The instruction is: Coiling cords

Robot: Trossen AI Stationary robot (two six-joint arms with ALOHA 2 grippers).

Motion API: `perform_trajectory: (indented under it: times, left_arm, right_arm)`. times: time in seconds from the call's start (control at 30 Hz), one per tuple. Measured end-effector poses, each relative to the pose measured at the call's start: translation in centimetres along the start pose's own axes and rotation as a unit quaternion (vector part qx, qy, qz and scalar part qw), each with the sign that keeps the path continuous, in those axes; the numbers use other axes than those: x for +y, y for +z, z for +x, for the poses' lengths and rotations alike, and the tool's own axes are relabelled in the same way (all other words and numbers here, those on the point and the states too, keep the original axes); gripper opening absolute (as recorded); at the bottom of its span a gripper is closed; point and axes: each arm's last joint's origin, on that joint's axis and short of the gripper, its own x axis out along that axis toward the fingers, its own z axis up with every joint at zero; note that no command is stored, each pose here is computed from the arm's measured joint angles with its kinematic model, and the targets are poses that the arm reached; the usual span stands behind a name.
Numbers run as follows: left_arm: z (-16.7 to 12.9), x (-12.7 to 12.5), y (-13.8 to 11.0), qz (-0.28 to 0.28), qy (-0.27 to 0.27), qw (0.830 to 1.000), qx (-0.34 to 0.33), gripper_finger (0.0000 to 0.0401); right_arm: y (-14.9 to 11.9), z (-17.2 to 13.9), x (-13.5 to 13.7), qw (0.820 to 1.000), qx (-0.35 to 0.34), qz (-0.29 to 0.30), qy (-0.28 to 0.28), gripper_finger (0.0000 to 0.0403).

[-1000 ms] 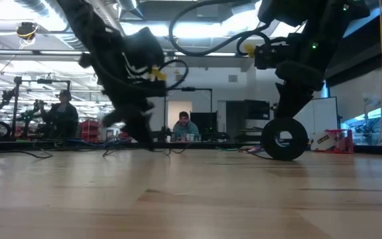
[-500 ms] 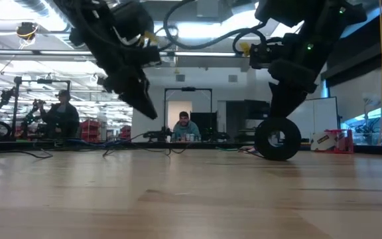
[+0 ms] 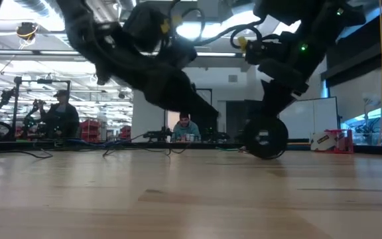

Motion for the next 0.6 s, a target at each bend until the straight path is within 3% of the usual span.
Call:
perform_trajectory:
  times: [0.1, 0.4, 0.6]
  left_arm:
    - [1.3, -0.5, -0.6, 0.005, 0.002, 0.999, -0.04, 0.0155]
    - [3.0, 0.1, -1.1, 0.018, 0.012, 0.999, -0.05, 0.0155]
    - [3.4, -0.3, -1.4, 0.045, -0.037, 0.998, -0.03, 0.0128]
  right_arm:
    - [0.1, 0.0, 0.1, 1.0, -0.009, 0.012, 0.005, 0.0005]
    - [0.9, 0.2, 0.6, 0.999, -0.044, 0.008, 0.023, 0.0005]
    - [0.8, 1.4, 1.2, 0.998, -0.057, -0.013, 0.021, 0.0005]
